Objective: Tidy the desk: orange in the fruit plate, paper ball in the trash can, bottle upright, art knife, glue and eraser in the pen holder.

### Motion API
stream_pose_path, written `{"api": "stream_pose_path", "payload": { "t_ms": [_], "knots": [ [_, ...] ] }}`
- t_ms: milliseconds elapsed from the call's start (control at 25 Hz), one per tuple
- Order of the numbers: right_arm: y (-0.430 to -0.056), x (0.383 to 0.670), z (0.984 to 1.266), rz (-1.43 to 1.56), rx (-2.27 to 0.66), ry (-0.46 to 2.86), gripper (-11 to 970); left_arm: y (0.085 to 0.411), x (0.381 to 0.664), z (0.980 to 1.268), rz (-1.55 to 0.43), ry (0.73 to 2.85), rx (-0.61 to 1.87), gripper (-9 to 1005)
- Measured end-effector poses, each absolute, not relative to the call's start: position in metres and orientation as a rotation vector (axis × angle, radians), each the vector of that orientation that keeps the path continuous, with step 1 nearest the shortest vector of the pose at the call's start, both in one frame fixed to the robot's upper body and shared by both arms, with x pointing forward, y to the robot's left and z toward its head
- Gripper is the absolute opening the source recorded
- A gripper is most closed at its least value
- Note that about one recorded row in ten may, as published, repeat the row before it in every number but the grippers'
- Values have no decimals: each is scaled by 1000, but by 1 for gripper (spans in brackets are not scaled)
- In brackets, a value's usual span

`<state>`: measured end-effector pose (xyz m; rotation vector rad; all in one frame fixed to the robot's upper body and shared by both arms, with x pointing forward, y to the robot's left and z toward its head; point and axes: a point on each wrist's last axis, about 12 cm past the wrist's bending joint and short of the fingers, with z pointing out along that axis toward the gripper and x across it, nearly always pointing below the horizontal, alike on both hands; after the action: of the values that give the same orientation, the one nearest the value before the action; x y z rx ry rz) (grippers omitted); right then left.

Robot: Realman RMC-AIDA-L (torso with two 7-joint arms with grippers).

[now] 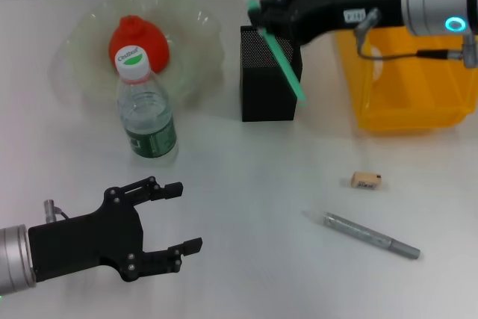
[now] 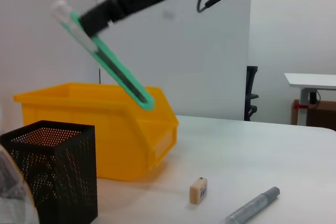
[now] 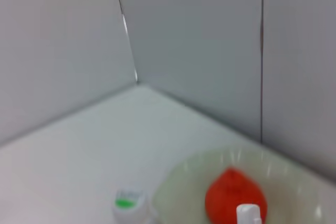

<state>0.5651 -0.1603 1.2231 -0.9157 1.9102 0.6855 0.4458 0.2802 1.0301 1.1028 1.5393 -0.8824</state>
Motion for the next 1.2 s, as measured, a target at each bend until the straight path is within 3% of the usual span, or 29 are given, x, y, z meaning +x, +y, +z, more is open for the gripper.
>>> {"api": "stream_pose_path", "payload": {
  "t_ms": [560,1200],
  "knots": [
    [-178,587,1176,748,-799,1505,164,280,447,1030,-883,1541,1103,813],
    [-190,599,1111,671,-707,1512,169,280,446,1029,-880,1549,1099,812]
  ]
}}
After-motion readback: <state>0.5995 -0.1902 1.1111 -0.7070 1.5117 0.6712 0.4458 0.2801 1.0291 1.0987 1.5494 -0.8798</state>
